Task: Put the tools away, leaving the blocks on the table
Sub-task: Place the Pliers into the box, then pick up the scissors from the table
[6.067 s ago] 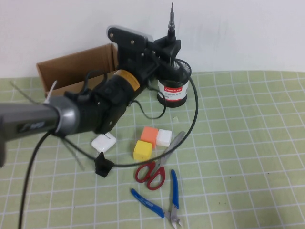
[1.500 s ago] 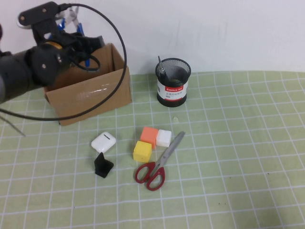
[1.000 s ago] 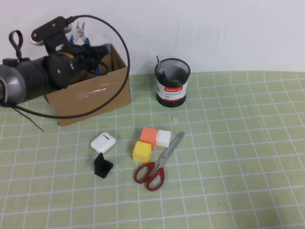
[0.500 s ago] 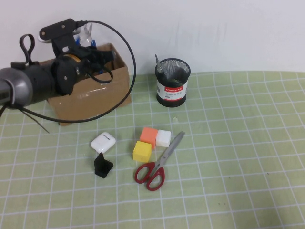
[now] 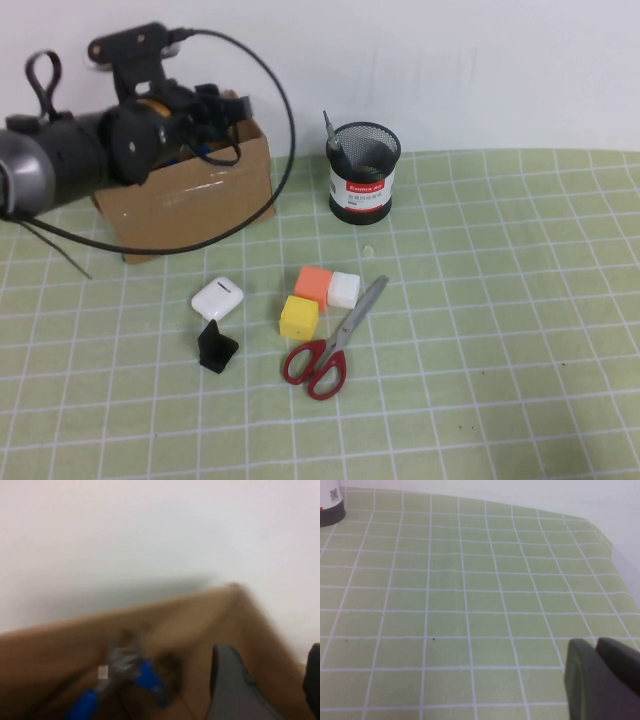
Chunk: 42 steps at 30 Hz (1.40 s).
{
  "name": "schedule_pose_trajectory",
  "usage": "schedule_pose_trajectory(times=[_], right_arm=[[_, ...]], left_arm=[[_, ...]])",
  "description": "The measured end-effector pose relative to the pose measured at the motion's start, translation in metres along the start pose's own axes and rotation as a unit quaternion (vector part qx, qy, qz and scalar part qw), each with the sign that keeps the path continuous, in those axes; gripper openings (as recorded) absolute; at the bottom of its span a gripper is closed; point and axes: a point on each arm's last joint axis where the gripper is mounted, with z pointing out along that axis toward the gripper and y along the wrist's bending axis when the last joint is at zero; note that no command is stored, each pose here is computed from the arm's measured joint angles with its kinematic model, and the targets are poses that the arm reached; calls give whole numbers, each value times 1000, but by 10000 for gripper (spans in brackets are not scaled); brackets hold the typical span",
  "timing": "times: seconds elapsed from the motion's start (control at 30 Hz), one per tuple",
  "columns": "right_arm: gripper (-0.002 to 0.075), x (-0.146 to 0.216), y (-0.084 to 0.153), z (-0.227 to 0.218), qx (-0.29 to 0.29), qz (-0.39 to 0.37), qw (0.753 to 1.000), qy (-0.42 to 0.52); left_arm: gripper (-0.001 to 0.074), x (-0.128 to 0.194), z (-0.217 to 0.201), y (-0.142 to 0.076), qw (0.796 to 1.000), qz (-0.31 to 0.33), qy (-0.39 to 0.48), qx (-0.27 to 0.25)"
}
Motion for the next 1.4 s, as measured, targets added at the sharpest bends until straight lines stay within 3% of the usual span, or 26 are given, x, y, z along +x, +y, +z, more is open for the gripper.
schedule_pose_trajectory(times=[0.13,0.27,0.33,0.5,0.8,1.0,1.27,1.4], right_arm=[[-11,0,0,0,0,0,1000,0],[-11,0,0,0,0,0,1000,0],[-11,0,0,0,0,0,1000,0],[-11,0,0,0,0,0,1000,0],[-11,0,0,0,0,0,1000,0],[-11,0,0,0,0,0,1000,0],[-11,0,0,0,0,0,1000,0],[-11,0,0,0,0,0,1000,0]], left_arm=[[227,-17,-35,-26,997,60,35,35],[72,-28,-89,-50,987,131,50,72],[29,-31,-117,-56,984,149,50,84],[2,-25,-179,-44,981,162,65,84],[-1,27,-249,-15,988,125,66,66],[-1,56,-263,-5,986,129,91,60],[-1,59,-264,-3,983,137,104,56],[-1,57,-272,-2,986,145,61,58]])
